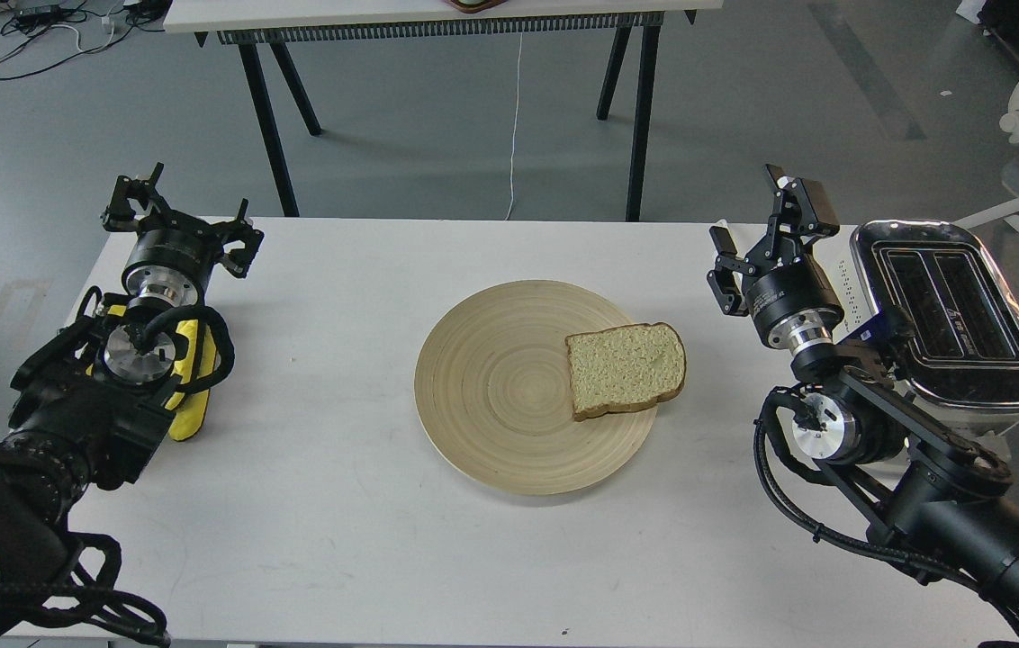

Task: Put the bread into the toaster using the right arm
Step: 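Move the right gripper from beside the toaster toward the bread slice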

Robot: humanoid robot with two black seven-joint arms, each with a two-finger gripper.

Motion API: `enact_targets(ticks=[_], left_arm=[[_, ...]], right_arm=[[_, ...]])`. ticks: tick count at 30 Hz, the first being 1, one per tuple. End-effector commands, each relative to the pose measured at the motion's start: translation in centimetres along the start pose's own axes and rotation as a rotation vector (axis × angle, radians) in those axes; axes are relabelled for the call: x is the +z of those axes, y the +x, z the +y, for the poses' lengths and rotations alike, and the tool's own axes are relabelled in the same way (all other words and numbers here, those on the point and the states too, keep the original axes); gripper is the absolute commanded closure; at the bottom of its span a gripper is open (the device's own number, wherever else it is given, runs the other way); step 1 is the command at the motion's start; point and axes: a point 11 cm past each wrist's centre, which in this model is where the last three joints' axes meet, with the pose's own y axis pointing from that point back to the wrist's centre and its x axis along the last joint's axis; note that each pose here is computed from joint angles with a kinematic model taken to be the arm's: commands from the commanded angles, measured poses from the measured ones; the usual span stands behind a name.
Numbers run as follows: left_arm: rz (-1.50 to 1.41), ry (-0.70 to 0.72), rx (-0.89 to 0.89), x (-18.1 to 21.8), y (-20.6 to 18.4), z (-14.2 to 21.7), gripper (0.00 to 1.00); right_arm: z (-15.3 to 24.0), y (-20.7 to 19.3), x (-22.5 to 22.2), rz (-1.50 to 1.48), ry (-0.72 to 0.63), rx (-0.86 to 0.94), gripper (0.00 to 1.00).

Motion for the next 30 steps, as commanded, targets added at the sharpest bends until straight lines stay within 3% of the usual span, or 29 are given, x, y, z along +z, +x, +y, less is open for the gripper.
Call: enact_targets(ticks=[1, 10, 18, 30], left_arm=[[0.001, 0.001, 0.001, 0.0, 0.0, 0.0, 0.0], [-0.001, 0.0, 0.001, 0.0, 0.0, 0.0, 0.0], [0.0, 0.002, 0.001, -0.1, 0.0, 0.0, 0.0], [-0.001, 0.0, 0.001, 0.0, 0.0, 0.0, 0.0]], right_arm=[[0.0, 0.1, -0.1, 0.002, 0.001, 0.0, 0.04], [0.2, 0.2, 0.0, 0.057, -0.006, -0.001, 0.04], [1.3, 1.0, 0.4, 0.569, 0.043, 0.1, 0.04], [5.2, 1.5, 5.6, 0.7, -0.108, -0.023, 0.04]])
